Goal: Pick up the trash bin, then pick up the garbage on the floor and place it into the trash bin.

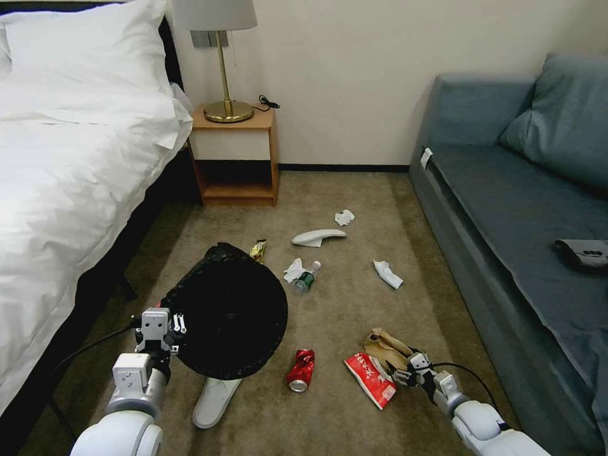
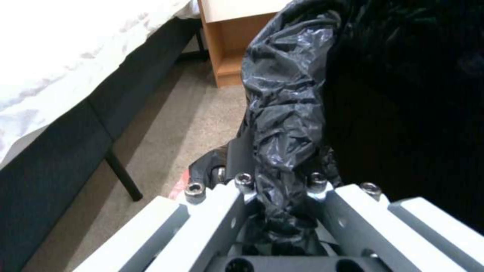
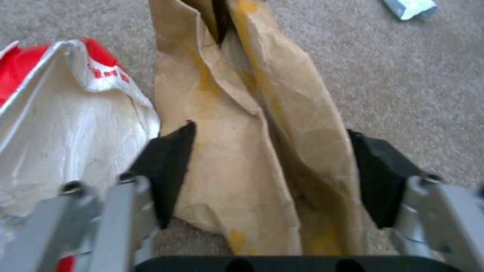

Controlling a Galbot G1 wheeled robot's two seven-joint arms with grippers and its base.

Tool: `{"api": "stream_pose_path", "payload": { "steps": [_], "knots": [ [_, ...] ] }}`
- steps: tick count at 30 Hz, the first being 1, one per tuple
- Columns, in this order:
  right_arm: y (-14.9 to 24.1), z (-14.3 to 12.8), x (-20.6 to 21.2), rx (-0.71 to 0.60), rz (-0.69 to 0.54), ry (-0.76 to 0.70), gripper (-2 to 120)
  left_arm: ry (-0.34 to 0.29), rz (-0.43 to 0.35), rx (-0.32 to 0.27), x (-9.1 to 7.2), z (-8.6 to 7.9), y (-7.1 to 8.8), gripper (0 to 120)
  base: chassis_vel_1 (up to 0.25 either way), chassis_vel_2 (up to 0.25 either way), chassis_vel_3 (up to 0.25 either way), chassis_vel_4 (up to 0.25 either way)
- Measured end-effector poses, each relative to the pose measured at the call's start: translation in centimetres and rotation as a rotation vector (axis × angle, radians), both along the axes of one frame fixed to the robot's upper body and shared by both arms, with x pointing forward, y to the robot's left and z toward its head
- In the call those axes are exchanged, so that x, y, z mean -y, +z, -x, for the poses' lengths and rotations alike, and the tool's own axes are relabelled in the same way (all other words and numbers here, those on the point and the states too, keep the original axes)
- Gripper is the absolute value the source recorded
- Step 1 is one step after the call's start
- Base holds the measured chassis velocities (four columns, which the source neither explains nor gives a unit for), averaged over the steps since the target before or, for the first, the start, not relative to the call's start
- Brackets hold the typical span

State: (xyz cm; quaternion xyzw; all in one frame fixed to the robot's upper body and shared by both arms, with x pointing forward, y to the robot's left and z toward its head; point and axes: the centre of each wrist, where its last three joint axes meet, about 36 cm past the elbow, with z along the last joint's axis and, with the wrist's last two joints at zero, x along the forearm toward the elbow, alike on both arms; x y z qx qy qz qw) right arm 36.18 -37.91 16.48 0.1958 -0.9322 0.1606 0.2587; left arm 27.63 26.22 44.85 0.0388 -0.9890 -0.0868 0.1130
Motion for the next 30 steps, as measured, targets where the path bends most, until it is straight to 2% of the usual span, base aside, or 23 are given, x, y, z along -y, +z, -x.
{"api": "stream_pose_path", "payload": {
  "steps": [1, 3, 5, 7, 8, 10, 11, 13, 14, 16, 17, 30],
  "knots": [
    [0.0, 0.0, 0.0, 0.0, 0.0, 0.0, 64, 0.0, 0.0, 0.0, 0.0, 0.0, 0.0, 2, 0.0, 0.0, 0.0, 0.0],
    [0.02, 0.04, 0.07, 0.003, -0.001, -0.003, 51, 0.0, 0.0, 0.0, -0.02, -0.06, -0.1, 2, 0.0, 0.0, 0.0, 0.0],
    [0.04, 0.02, 0.08, 0.005, -0.002, -0.004, 48, 0.0, 0.0, -0.001, -0.03, -0.08, -0.12, 2, 0.0, 0.0, 0.0, 0.0],
    [0.08, -0.03, -0.05, 0.009, -0.005, -0.006, 36, -0.001, 0.0, 0.001, -0.06, -0.15, -0.12, 2, 0.0, 0.0, 0.0, 0.0],
    [0.08, -0.03, -0.05, 0.009, -0.005, -0.006, 36, -0.001, 0.0, 0.001, -0.06, -0.15, -0.12, 2, 0.0, 0.0, 0.0, 0.0],
    [0.09, -0.09, -0.19, 0.012, -0.007, -0.008, 26, -0.002, 0.0, 0.002, -0.09, -0.22, -0.1, 2, 0.0, 0.0, 0.0, 0.0],
    [0.09, -0.09, -0.19, 0.012, -0.007, -0.008, 26, -0.002, 0.0, 0.002, -0.09, -0.22, -0.1, 2, 0.0, 0.0, 0.0, 0.0],
    [0.09, -0.12, -0.32, 0.014, -0.01, -0.009, 19, -0.002, 0.0, 0.003, -0.1, -0.25, -0.1, 2, 0.0, 0.0, 0.0, 0.0],
    [0.08, -0.12, -0.38, 0.016, -0.011, -0.01, 12, -0.002, 0.0, 0.003, -0.11, -0.27, -0.11, 2, 0.0, 0.0, 0.0, 0.0],
    [0.06, -0.11, -0.41, 0.017, -0.011, -0.011, 9, -0.002, 0.0, 0.003, -0.11, -0.28, -0.11, 2, 0.0, 0.0, 0.0, 0.0],
    [0.05, -0.02, -0.4, 0.018, -0.01, -0.01, 0, -0.002, 0.0, 0.003, -0.11, -0.29, -0.11, 2, 0.0, 0.0, 0.0, 0.0],
    [0.82, -0.08, -0.13, 0.05, -0.013, -0.022, 0, -0.002, -0.002, 0.002, -0.08, -0.44, -0.26, 2, 0.0, 0.0, 0.0, 0.0]
  ]
}}
